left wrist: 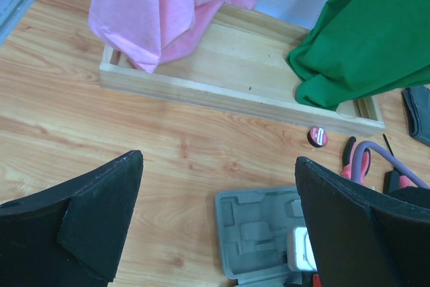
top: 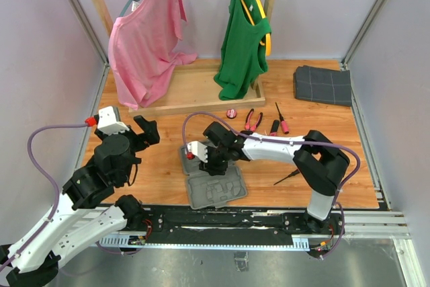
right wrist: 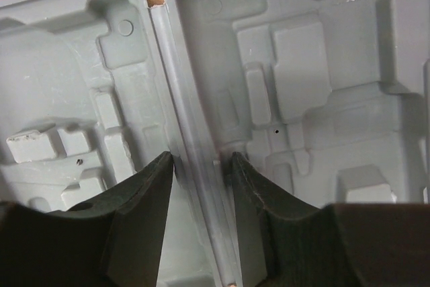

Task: Sort the tools into containers
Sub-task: Place the storage box at the center of the board, then adjust the storage box at the center of the board.

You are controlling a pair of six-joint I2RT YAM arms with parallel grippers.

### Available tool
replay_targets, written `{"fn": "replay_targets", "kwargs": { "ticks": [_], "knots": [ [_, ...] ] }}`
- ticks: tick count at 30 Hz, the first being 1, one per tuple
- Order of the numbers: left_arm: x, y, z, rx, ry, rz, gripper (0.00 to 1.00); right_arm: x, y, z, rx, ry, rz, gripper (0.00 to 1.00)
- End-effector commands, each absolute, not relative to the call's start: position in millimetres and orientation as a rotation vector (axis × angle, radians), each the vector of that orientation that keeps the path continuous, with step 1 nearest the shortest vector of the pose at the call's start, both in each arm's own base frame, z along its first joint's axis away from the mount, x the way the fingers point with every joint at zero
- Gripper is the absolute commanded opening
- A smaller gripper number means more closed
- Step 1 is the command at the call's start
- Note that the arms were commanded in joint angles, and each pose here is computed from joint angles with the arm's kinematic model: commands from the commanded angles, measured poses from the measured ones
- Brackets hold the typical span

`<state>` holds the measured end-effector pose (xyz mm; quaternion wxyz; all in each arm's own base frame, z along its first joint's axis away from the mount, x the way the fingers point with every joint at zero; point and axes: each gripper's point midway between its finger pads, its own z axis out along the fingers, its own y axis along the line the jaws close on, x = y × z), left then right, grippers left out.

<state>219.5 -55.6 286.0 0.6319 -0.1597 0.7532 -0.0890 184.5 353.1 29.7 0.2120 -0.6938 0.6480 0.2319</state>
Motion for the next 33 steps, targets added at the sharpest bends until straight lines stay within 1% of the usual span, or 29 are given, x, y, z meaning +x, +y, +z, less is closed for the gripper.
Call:
{"fn": "replay_targets", "kwargs": {
  "ticks": [1,2,7,9,10,13,15,23,27,33],
  "knots": [
    [220.2,-44.5,284.0,-0.399,1.707,-0.142,0.99,184.1,347.8,10.5,-1.795,1.974,0.542,0.40],
    [220.1,-43.9,284.2,-0.400,1.705,-0.140,0.99,187.3,348.0,10.3,-1.744,2.003,0.519,0.37],
    [220.6,-43.7,283.4,-0.400,1.704,-0.134,0.99,201.6,344.0,10.5,-1.451,2.191,0.378,0.33],
    [221.1,-43.9,282.7,-0.398,1.706,-0.130,0.99,206.0,342.8,12.1,-1.314,2.261,0.325,0.28],
    [221.2,-44.3,282.9,-0.397,1.707,-0.130,0.99,206.0,342.7,11.8,-1.239,2.305,0.314,0.28],
    [221.5,-44.5,283.0,-0.397,1.707,-0.130,0.99,209.8,340.2,12.2,-1.014,2.407,0.255,0.28],
    [221.3,-43.5,283.1,-0.400,1.706,-0.127,0.99,210.1,340.3,11.5,-0.875,2.463,0.247,0.30],
    [220.9,-43.6,282.6,-0.405,1.707,-0.131,0.99,205.7,351.6,2.6,-0.368,2.580,0.382,0.26],
    [220.2,-44.2,282.0,-0.407,1.710,-0.140,0.99,209.3,351.5,2.3,-0.133,2.617,0.362,0.28],
    [219.5,-49.4,279.0,-0.413,1.720,-0.180,0.99,213.0,349.0,3.3,0.052,2.605,0.279,0.27]
  ]
}}
